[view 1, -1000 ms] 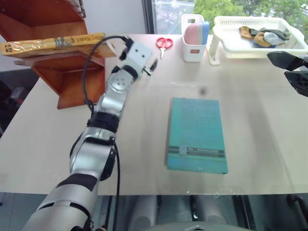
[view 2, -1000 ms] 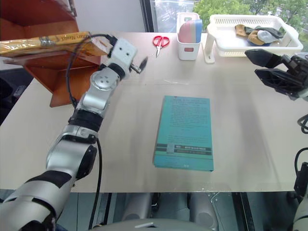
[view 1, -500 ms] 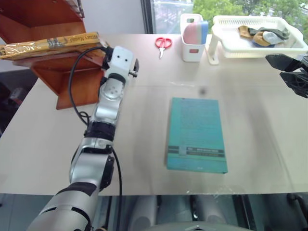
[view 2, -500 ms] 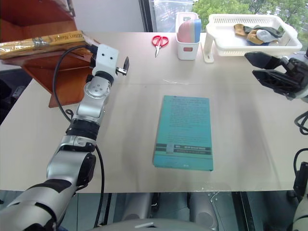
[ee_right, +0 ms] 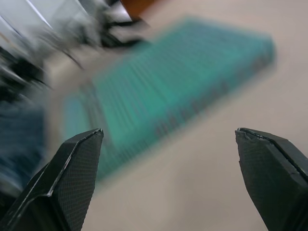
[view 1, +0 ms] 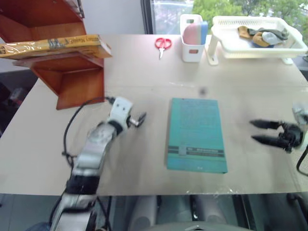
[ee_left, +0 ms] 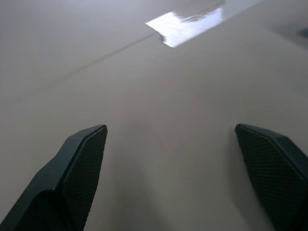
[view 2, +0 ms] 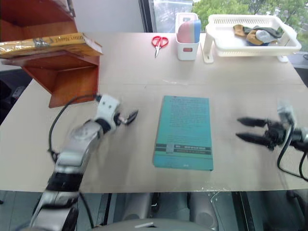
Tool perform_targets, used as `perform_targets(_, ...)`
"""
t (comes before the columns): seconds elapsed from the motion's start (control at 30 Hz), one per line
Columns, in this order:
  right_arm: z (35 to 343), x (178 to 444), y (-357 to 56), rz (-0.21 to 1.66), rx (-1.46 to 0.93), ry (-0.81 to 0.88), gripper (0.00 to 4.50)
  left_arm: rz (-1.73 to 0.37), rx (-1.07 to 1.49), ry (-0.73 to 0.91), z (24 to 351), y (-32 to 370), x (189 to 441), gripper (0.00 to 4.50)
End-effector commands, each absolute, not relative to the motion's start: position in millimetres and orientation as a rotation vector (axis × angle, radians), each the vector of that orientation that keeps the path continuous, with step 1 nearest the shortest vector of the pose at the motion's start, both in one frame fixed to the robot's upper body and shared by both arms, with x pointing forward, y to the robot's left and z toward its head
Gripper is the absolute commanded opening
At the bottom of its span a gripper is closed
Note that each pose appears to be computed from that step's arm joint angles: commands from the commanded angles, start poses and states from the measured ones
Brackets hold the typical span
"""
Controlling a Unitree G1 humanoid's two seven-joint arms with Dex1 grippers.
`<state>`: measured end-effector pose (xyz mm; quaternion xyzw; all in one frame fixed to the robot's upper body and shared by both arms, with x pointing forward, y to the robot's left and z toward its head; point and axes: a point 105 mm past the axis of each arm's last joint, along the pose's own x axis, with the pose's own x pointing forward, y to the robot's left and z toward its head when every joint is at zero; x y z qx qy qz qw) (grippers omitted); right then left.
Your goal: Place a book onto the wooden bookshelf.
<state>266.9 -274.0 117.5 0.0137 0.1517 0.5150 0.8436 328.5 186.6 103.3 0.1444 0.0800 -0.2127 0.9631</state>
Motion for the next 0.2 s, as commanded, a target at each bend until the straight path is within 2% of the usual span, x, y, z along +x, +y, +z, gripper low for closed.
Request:
perform_targets(0.03,107,266,-282,1.019,-0.071,0.287,4.5,-0.453,0.251,0.158,107,194,300,4.48)
perform_targets(0.2,100,266,-283,0.943,-0.055,0.209,4.5,-0.423,0.181,0.238,84,205,260,4.48)
